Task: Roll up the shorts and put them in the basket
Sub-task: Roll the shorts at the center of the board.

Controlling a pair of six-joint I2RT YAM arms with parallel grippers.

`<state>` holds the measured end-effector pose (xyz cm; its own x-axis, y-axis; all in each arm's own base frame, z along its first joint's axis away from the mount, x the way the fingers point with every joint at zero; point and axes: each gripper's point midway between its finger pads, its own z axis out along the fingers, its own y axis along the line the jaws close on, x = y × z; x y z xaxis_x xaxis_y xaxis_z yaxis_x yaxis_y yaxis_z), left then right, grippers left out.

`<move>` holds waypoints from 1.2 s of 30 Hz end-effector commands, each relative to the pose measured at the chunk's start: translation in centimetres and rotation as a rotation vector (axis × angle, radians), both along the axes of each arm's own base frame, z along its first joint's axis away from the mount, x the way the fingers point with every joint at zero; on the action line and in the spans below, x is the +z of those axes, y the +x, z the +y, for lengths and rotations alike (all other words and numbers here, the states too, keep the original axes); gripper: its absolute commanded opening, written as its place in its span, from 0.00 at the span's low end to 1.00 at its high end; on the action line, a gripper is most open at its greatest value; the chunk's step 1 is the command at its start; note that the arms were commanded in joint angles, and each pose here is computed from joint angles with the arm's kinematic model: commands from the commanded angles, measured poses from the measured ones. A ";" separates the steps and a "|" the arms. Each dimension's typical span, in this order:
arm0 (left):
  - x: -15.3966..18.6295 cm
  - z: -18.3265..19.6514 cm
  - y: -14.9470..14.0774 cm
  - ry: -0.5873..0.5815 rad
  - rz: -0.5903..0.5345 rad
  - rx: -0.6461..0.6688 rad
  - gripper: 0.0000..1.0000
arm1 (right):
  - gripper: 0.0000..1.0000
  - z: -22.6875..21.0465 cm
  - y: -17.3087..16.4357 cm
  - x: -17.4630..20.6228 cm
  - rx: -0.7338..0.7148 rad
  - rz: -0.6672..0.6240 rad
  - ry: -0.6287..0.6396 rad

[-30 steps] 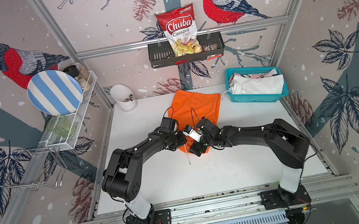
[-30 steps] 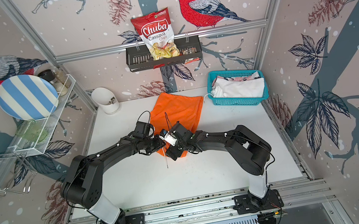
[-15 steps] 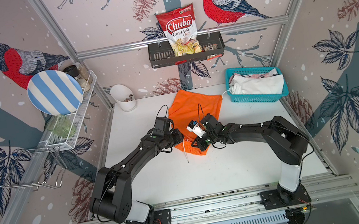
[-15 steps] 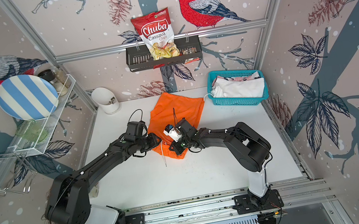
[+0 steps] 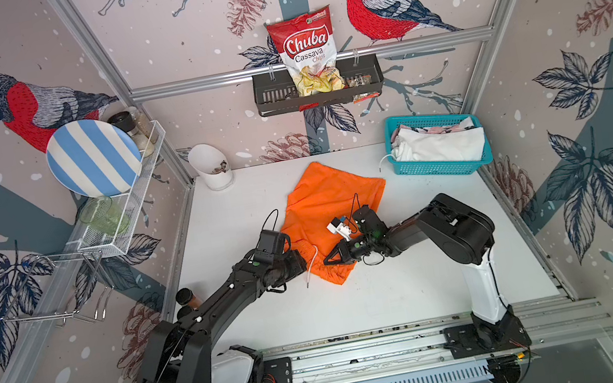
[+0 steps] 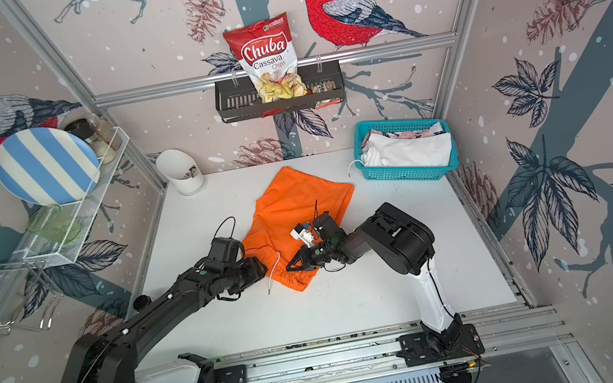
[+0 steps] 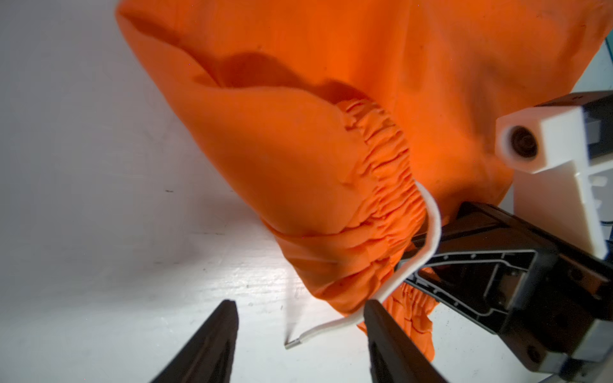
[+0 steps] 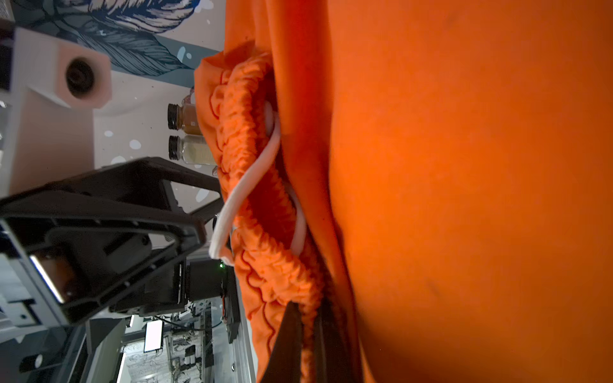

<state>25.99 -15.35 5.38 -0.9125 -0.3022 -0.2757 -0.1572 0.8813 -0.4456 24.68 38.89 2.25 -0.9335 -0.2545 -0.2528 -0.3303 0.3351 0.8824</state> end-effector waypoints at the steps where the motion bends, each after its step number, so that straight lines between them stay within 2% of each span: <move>1: -0.1 -1.2 1.2 -0.060 -0.022 0.001 0.69 | 0.00 -1.0 -0.1 -2.5 -0.067 0.068 -0.092; 5: -0.1 -2.0 2.6 -0.077 -0.045 -0.003 0.71 | 0.00 -1.3 -0.8 -3.3 -0.050 0.057 -0.131; 9: -0.5 -1.5 4.2 -0.034 -0.065 0.016 0.71 | 0.00 -1.8 -0.8 -3.7 -0.046 0.028 -0.176; 11: -1.0 -0.8 5.0 -0.005 -0.060 0.033 0.69 | 0.03 -2.0 -0.5 -3.4 -0.047 -0.006 -0.201; 13: -1.7 -0.2 5.4 0.014 -0.037 0.047 0.60 | 0.12 -2.0 -0.2 -2.8 -0.040 -0.067 -0.236; 14: -2.0 -0.2 5.5 0.009 -0.028 0.044 0.52 | 0.17 -2.1 0.0 -2.7 -0.039 -0.097 -0.266; 16: -2.5 -0.2 5.5 0.007 -0.010 0.039 0.29 | 0.33 -2.4 0.8 -1.5 -0.046 -0.198 -0.331; 18: -2.7 -0.3 5.4 0.001 -0.001 0.032 0.15 | 0.47 -3.0 1.9 -0.4 -0.072 -0.320 -0.422; 20: -2.5 -0.4 5.1 -0.010 0.001 0.027 0.08 | 0.59 -3.8 2.8 1.0 -0.093 -0.486 -0.538; 24: -1.7 -0.6 4.7 -0.033 -0.002 0.022 0.06 | 0.77 -4.7 3.0 5.0 -0.109 -0.899 -0.782; 28: -1.1 -0.9 4.2 -0.058 0.008 0.007 0.06 | 0.87 -3.1 0.7 7.5 -0.033 -1.174 -0.866; 31: -0.7 -1.0 4.1 -0.063 0.009 -0.005 0.06 | 0.92 -1.3 -1.3 7.2 0.056 -1.328 -0.900; 36: -0.6 -1.1 3.8 -0.065 0.016 -0.015 0.07 | 0.96 0.6 -2.3 4.8 0.150 -1.415 -0.958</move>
<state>30.16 -16.42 4.59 -0.9122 -0.3255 -0.2488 -0.1674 0.8504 -0.4988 21.19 39.69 6.56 -0.1548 -0.8082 -0.5682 -0.7587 0.4656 -0.4556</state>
